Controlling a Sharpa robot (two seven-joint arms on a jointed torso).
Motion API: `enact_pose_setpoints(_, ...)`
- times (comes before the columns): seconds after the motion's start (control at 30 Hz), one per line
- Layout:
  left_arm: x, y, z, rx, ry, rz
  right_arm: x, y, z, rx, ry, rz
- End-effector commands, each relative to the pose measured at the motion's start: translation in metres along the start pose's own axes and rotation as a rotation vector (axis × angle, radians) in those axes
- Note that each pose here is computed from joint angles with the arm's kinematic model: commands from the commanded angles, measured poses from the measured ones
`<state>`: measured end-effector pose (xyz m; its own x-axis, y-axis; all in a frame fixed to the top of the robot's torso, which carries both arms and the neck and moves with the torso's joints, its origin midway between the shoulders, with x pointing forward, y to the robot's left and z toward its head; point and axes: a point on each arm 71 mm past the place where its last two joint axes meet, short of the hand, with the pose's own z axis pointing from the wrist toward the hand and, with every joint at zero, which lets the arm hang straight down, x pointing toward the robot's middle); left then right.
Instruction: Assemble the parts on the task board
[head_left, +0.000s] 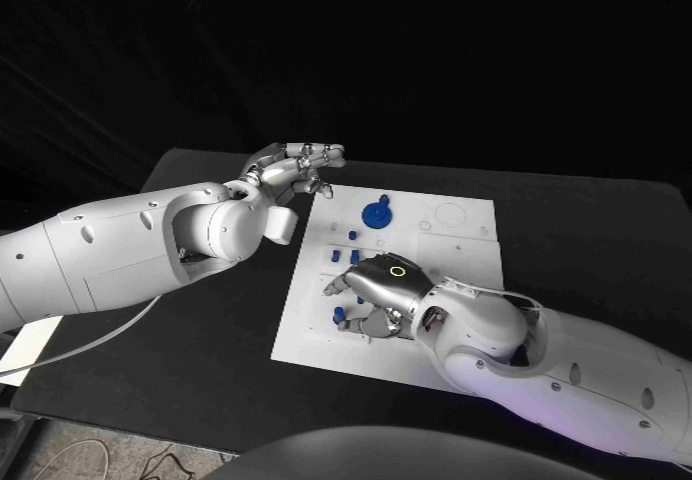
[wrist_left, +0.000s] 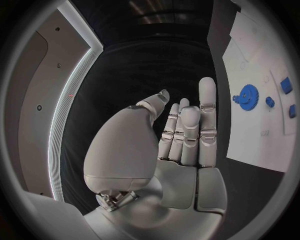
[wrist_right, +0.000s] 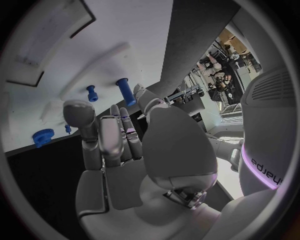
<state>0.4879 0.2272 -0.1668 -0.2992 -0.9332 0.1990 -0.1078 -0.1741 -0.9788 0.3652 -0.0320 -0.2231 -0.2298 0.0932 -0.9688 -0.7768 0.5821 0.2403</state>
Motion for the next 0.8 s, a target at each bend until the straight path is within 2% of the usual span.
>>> enact_pose_setpoints(0.03,0.0013,-0.0004,0.0000,0.001,0.015,-0.007,-0.010,0.000,-0.008,-0.023,-0.116,0.031)
enact_pose_setpoints(0.1,0.0007,-0.0005,-0.0002,0.001,0.014,-0.007,-0.014,-0.005,-0.015,-0.020,-0.148,0.057)
enact_pose_setpoints(0.2,-0.0002,-0.0007,-0.0008,0.001,0.012,-0.006,-0.025,-0.019,-0.030,0.018,-0.193,0.143)
enact_pose_setpoints(0.33,-0.0023,-0.0012,-0.0023,0.001,0.007,-0.004,-0.042,-0.052,-0.058,0.155,-0.214,0.316)
enact_pose_setpoints(0.43,-0.0040,-0.0016,-0.0036,0.001,0.002,-0.003,-0.052,-0.077,-0.083,0.280,-0.200,0.434)
enact_pose_setpoints(0.47,-0.0043,-0.0016,-0.0041,0.001,0.001,-0.002,-0.054,-0.086,-0.095,0.329,-0.185,0.468)
enact_pose_setpoints(0.57,-0.0044,-0.0014,-0.0051,0.000,0.002,-0.002,-0.054,-0.099,-0.117,0.422,-0.132,0.503)
enact_pose_setpoints(0.7,-0.0048,0.0004,-0.0066,-0.004,0.002,-0.001,-0.048,-0.107,-0.140,0.511,-0.060,0.488)
enact_pose_setpoints(0.8,-0.0053,0.0018,-0.0072,-0.007,0.001,0.000,-0.044,-0.109,-0.149,0.557,-0.027,0.455)
